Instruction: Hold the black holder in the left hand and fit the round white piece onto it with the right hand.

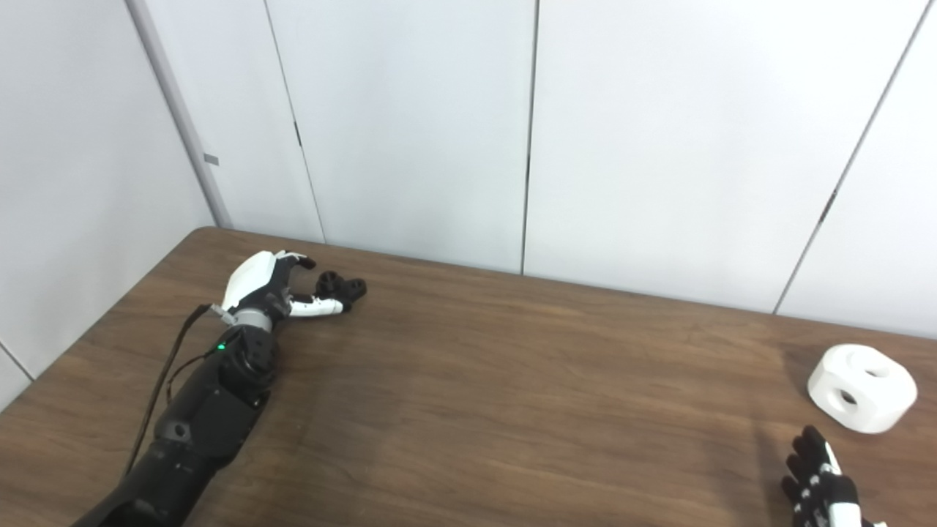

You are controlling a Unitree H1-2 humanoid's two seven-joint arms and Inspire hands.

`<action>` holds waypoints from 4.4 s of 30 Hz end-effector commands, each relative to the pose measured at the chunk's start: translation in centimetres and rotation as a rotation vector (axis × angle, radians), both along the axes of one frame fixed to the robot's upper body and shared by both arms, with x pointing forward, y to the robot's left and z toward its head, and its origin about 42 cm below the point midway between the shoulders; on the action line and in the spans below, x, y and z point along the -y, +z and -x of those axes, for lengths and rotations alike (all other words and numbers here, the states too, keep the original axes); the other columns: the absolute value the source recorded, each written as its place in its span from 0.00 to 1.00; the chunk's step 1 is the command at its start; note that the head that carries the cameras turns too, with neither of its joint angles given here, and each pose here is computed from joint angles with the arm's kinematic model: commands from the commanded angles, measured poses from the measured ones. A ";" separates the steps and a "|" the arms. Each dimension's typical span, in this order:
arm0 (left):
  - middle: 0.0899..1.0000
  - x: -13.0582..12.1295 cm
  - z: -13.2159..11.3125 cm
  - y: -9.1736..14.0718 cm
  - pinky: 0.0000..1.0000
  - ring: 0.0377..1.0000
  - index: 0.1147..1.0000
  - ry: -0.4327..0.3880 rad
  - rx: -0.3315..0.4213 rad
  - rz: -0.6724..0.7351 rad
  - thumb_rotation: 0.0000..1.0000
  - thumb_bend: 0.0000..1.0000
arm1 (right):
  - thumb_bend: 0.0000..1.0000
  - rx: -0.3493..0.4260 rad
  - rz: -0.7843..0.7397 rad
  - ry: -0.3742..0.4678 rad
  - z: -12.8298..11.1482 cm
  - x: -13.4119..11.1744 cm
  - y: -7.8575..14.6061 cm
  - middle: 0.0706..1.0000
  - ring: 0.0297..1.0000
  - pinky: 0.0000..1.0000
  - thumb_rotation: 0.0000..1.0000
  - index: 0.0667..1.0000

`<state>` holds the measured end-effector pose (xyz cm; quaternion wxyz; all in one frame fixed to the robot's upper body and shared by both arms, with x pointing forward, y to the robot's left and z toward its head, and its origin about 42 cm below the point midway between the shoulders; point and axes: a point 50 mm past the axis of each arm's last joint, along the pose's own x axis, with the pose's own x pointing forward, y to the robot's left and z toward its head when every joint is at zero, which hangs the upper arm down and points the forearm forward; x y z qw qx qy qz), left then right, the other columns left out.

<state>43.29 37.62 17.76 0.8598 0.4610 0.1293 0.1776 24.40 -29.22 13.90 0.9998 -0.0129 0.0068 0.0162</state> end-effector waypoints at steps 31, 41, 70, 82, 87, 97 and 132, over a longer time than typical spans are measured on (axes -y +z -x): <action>0.91 -1.6 -0.7 1.4 1.00 1.00 0.71 0.030 -0.027 -0.087 0.35 0.91 | 0.63 0.040 0.001 0.005 0.0 -0.3 1.5 1.00 1.00 1.00 1.00 1.00; 0.89 -1.2 -1.1 1.0 1.00 0.98 0.69 0.030 -0.016 -0.066 0.34 0.91 | 0.61 0.039 0.003 0.006 0.1 -0.4 1.6 1.00 1.00 1.00 1.00 1.00; 0.79 -1.5 -1.0 -0.6 0.95 0.90 0.42 -0.078 0.022 0.069 0.05 0.52 | 0.60 0.043 -0.012 -0.018 0.2 -0.2 1.8 1.00 1.00 1.00 1.00 1.00; 0.78 -1.4 -1.1 -1.0 0.91 0.89 0.42 -0.095 0.006 0.055 0.05 0.52 | 0.60 0.054 -0.021 -0.012 0.2 -0.4 2.2 1.00 1.00 1.00 1.00 1.00; 0.78 -1.4 -0.7 -1.1 0.90 0.88 0.42 -0.114 -0.010 0.041 0.05 0.52 | 0.58 0.051 -0.022 -0.009 0.1 -0.5 2.2 1.00 1.00 1.00 1.00 1.00; 0.78 -0.2 0.8 -1.6 0.93 0.91 0.42 -0.183 -0.029 0.041 0.05 0.52 | 0.56 0.052 -0.025 -0.009 0.2 -0.8 2.4 1.00 1.00 1.00 1.00 1.00; 0.79 13.4 11.0 -2.7 1.00 0.91 0.42 -0.661 -0.030 -0.077 0.05 0.52 | 0.57 0.062 -0.019 -0.013 -0.5 -2.3 1.5 1.00 1.00 1.00 1.00 1.00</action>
